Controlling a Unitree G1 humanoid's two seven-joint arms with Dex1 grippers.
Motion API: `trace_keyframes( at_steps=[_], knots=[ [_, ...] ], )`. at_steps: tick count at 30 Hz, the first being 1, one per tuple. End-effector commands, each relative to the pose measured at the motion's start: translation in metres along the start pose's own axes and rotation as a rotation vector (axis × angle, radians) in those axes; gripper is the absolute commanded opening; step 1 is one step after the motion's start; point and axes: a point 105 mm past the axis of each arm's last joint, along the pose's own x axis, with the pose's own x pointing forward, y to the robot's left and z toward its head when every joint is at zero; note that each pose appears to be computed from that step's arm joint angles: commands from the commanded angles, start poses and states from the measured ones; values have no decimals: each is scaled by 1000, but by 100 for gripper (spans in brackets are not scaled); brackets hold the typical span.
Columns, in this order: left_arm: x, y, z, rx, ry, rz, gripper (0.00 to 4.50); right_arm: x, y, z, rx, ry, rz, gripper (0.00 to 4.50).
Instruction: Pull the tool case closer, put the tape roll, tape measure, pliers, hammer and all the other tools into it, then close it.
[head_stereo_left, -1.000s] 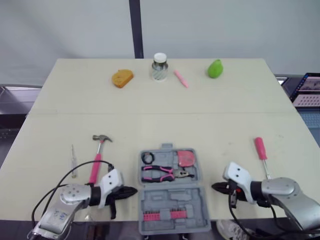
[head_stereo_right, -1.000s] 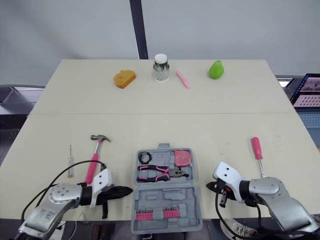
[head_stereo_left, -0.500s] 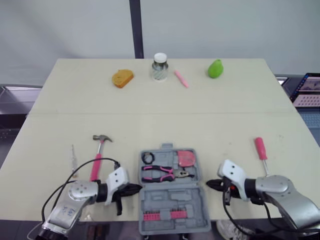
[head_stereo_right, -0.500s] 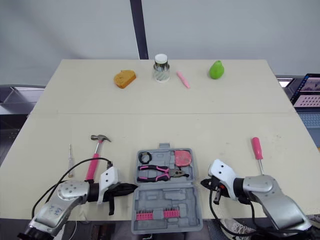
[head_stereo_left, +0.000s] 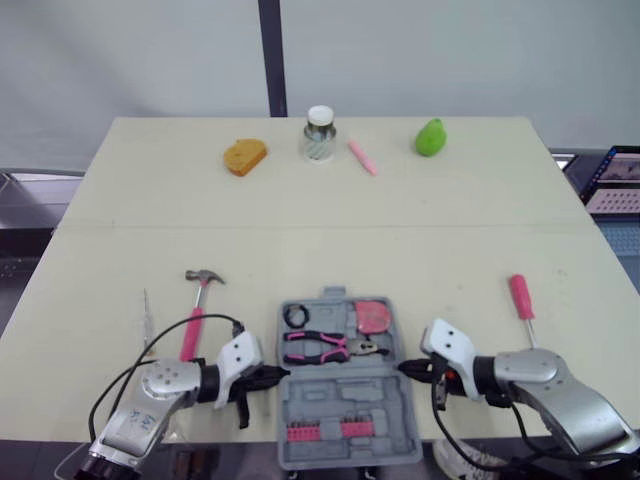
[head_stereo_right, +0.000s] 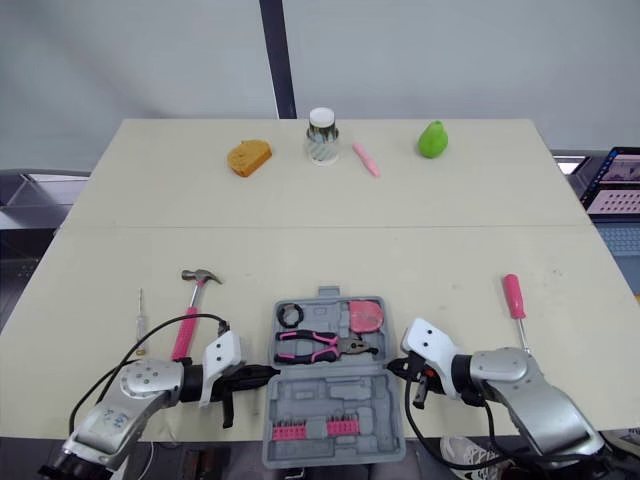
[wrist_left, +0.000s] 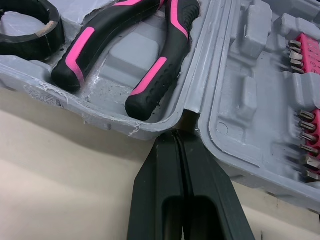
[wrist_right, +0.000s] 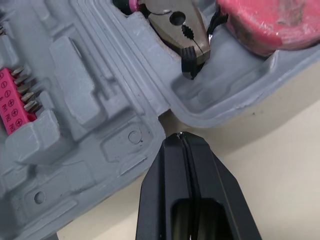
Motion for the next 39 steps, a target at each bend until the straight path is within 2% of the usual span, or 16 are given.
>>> trace_keyframes(
  at_steps=[1, 39],
  knots=[
    [4, -4, 9, 28, -24, -10, 6, 3, 4, 6, -16, -21, 7, 0],
    [4, 15, 27, -12, -86, 86, 6, 10, -8, 18, -13, -61, -54, 0]
  ],
)
